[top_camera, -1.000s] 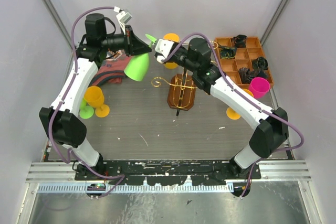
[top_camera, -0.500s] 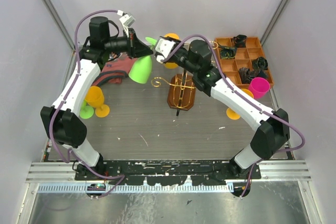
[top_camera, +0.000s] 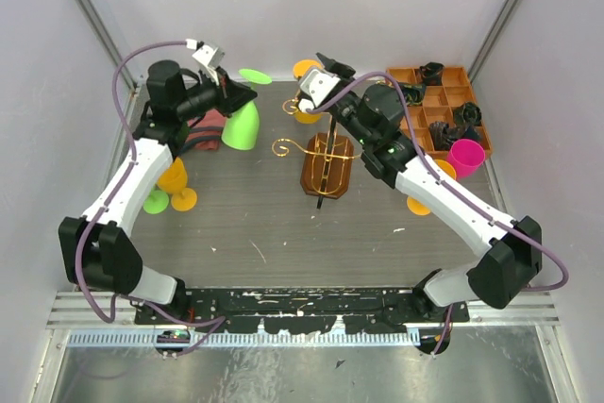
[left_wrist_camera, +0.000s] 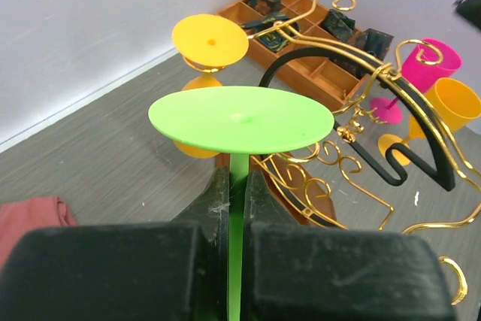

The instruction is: Place the wine glass upside down on the wine glass rack

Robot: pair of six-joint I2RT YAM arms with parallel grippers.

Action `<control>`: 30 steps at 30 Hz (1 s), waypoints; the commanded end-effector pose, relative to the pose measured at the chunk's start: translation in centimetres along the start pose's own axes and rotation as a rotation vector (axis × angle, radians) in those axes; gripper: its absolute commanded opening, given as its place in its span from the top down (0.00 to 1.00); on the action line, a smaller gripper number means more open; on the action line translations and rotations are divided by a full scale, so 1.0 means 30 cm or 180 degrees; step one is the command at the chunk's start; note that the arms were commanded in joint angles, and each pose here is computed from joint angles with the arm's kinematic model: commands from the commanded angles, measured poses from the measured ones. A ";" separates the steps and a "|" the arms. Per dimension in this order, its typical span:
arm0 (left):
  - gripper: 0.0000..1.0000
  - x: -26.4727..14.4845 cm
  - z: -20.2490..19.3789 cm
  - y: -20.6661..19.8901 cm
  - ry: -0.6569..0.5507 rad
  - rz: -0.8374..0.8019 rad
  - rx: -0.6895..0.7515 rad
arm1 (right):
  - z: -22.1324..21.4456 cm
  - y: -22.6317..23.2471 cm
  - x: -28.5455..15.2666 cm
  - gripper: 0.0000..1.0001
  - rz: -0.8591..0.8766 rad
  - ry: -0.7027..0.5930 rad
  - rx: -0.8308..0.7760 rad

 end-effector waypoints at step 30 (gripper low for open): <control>1.00 0.145 -0.349 0.025 -0.1542 -0.0069 0.0060 | -0.006 -0.103 -0.107 0.33 -0.0372 -0.0002 0.0015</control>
Point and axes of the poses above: each gripper's point midway between its finger pads, its own x axis out along the fingers, its own y axis along the line the jaws close on, z = x × y, the point moved 7 cm from there along -x, back along the fingers, and after that the axes turned 12 degrees about -x, right-handed, at the moved point
